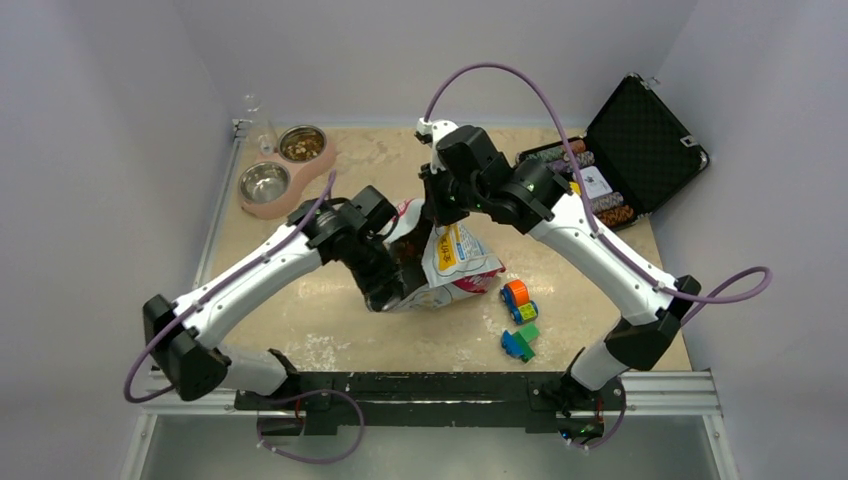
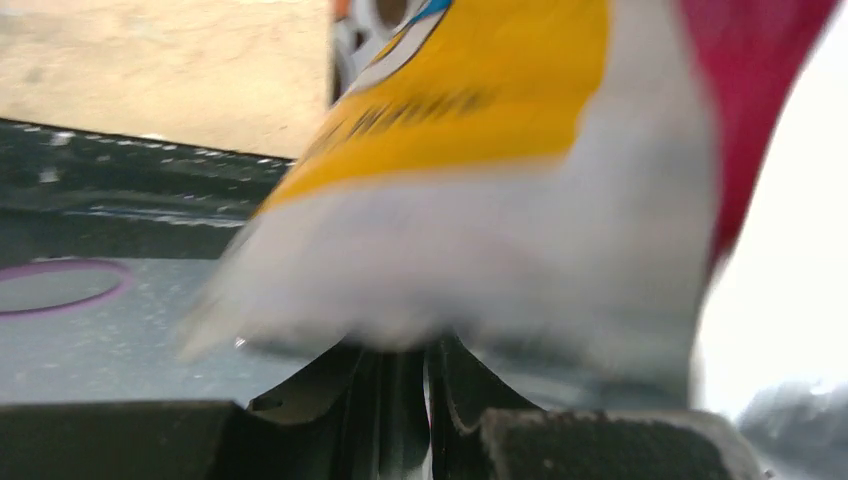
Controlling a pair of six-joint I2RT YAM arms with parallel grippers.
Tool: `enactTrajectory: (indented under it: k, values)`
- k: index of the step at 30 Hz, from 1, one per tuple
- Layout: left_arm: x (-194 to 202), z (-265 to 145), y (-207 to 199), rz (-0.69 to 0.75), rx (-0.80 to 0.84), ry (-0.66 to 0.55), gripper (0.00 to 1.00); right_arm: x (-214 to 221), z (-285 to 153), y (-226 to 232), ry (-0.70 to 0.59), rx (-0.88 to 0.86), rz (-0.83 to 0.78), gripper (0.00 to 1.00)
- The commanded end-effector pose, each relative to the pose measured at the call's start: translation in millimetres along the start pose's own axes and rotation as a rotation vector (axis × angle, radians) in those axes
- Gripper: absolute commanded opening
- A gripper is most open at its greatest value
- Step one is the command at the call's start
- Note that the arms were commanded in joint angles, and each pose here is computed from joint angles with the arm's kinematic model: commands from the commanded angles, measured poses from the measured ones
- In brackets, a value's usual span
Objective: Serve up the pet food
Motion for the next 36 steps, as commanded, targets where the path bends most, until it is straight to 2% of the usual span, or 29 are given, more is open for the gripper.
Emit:
enactTrajectory:
  k: [1, 3, 5, 9, 11, 14, 18, 26, 33, 36]
  values:
    - [-29, 58, -35, -0.133, -0.009, 0.032, 0.0, -39, -48, 15, -0.295, -0.163, 0.065, 0.0]
    - [-40, 79, -44, -0.131, -0.042, 0.048, 0.0, -37, -52, 16, -0.287, -0.179, 0.061, 0.0]
    - [-47, 93, -56, -0.085, 0.013, 0.098, 0.0, -35, -54, 14, -0.29, -0.176, 0.062, 0.0]
    - [-52, 84, -67, 0.061, 0.191, 0.026, 0.0, -27, -55, 3, -0.299, -0.151, 0.065, 0.0]
    - [-50, 76, -63, 0.14, 0.338, -0.028, 0.0, -21, -51, -7, -0.287, -0.135, 0.073, 0.0]
    - [-43, 72, -48, 0.207, 0.549, -0.034, 0.0, -16, -51, -20, -0.289, -0.121, 0.07, 0.0]
    - [-31, 71, -19, 0.256, 0.698, -0.07, 0.0, -14, -56, -29, -0.309, -0.111, 0.039, 0.0]
    - [-13, 62, 21, 0.283, 0.787, -0.14, 0.0, -4, -58, -38, -0.318, -0.121, -0.005, 0.0]
    - [-7, 54, 31, 0.237, 0.863, -0.11, 0.0, -8, -61, -40, -0.33, -0.107, 0.001, 0.0]
    - [-12, 53, 27, 0.204, 0.938, -0.134, 0.0, -10, -63, -41, -0.339, -0.096, 0.0, 0.0]
Point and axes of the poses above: each gripper's point midway between its finger pads, its own z axis out along the fingers, its own y axis along the line the jaws close on, x = y × z, the point moved 10 cm from there along -z, back along the fingers, and after that the axes turned 6 degrees about z, right-handed, at the moved point
